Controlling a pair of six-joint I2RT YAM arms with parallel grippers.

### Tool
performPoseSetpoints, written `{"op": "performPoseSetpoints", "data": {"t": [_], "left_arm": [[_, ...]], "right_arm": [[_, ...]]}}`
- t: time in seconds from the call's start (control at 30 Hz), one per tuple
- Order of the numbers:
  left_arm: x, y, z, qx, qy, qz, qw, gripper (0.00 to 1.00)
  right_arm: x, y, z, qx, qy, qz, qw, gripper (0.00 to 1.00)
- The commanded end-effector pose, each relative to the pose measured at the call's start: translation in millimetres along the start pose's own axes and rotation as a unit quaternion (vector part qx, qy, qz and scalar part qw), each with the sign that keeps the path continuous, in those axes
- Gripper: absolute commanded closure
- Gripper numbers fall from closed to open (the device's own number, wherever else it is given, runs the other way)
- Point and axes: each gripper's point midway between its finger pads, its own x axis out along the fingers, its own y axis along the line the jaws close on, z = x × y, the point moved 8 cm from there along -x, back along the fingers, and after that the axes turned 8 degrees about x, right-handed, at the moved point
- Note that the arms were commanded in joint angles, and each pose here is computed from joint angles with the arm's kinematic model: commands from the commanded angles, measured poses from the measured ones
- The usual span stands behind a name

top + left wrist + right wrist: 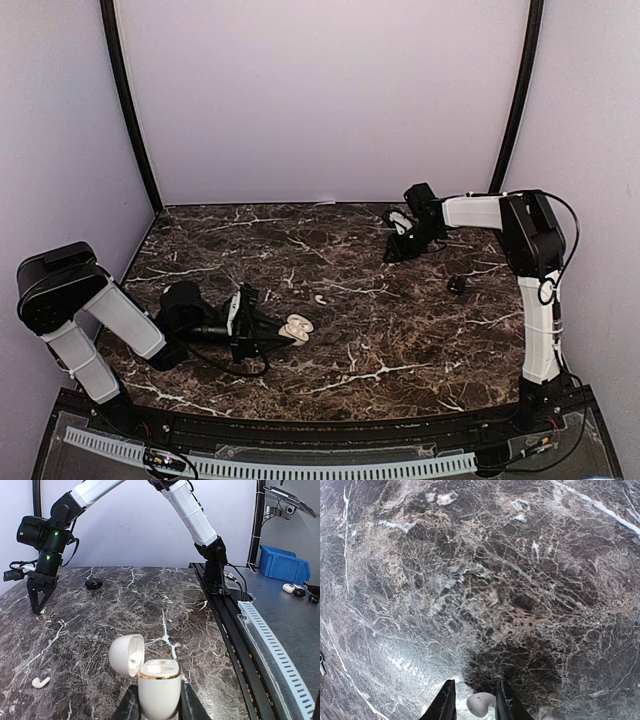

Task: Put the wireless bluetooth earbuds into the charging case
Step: Adjust the right earbud at the center of the board.

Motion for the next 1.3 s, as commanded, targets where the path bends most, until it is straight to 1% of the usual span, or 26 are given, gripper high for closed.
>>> {"op": "performPoseSetpoints", "data": {"t": [0.0,0.33,0.57,0.73,0.83,0.93,1.07,1.27], "left_arm": [[-2,0,6,0.01,-0.011,-0.003,1.0,0.91],[-1,0,6,0.01,-0.01,-0.004,1.0,0.91],[-1,1,6,0.009,-0.01,-0.004,1.0,0.91],[-1,1,6,0.007,-0.009,-0.006,1.0,0.91],[-1,1,6,0.007,-0.009,-0.005,1.0,0.91],[-1,0,6,0.006,-0.009,-0.006,1.0,0.91],[-1,1,6,0.007,-0.009,-0.005,1.0,0.91],[-2,1,6,0.009,-0.009,-0.004,1.0,0.91]], "right_arm": [[-13,3,1,-0.003,-0.007,-0.007,1.0,0.73],[-26,7,-5,-0.002,-0.008,-0.002,1.0,0.73],[-33,23,-23,0.004,-0.005,0.023,1.0,0.73],[-35,40,-38,-0.005,0.004,0.039,0.999,0.74],[-40,45,-41,-0.008,-0.001,0.047,0.999,0.73],[-46,42,-35,-0.013,-0.018,0.017,1.0,0.71],[-50,35,-22,-0.031,-0.034,-0.032,0.998,0.73],[-43,19,-10,-0.06,-0.02,-0.119,0.991,0.78]]}}
